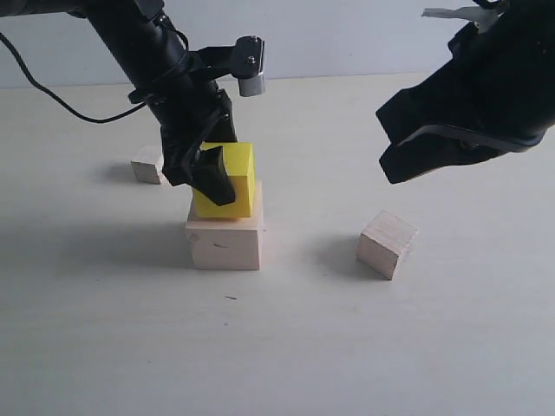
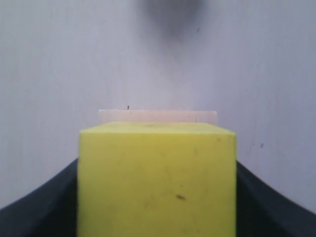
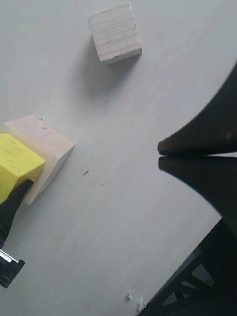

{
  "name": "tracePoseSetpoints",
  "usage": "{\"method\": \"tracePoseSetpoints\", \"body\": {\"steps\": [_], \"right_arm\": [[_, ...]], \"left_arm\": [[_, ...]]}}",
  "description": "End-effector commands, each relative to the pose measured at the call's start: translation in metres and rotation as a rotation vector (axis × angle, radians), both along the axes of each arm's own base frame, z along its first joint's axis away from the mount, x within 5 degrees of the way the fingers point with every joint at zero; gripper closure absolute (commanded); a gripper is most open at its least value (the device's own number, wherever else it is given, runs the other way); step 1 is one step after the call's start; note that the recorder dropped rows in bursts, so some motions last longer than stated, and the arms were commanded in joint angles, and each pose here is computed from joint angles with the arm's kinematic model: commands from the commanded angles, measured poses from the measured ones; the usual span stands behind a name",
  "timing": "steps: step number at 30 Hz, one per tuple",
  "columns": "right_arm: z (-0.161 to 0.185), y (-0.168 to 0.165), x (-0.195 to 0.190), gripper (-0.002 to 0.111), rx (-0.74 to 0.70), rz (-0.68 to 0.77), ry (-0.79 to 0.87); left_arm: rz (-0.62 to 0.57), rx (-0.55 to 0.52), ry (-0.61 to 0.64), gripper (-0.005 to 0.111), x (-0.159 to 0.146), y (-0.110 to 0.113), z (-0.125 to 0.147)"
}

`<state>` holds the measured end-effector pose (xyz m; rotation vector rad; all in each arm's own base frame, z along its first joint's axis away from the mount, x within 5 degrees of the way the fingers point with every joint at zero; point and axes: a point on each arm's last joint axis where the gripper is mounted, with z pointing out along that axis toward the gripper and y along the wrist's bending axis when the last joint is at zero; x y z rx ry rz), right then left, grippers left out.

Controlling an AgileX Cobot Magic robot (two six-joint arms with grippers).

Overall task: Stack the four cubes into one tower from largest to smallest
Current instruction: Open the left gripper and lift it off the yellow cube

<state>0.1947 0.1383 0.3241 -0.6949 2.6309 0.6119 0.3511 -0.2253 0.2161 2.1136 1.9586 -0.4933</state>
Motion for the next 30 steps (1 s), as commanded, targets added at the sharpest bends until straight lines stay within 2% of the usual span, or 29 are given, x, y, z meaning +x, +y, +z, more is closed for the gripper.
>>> {"method": "tracePoseSetpoints", "body": {"steps": [1, 7, 13, 19, 30], "right_arm": [[0.003, -0.001, -0.002, 0.108, 0.002, 0.001, -0.014], [0.003, -0.001, -0.002, 0.108, 0.002, 0.001, -0.014], [0.003, -0.001, -0.002, 0.108, 0.002, 0.001, -0.014], [0.003, -0.001, -0.002, 0.108, 0.002, 0.001, -0.014], [0.003, -0.001, -0.002, 0.108, 0.003, 0.003, -0.019]], "left_arm": [[0.005, -0.017, 0.006, 0.044, -0.001, -0.002, 0.004], [0.002, -0.010, 0.004, 0.042, -0.001, -0.002, 0.004], [0.012, -0.025, -0.004, 0.027, 0.000, -0.003, 0.004], [0.014, -0.027, -0.004, 0.027, 0.000, -0.002, 0.005], [0.030, -0.051, -0.086, 0.027, -0.012, 0.006, 0.048]]}}
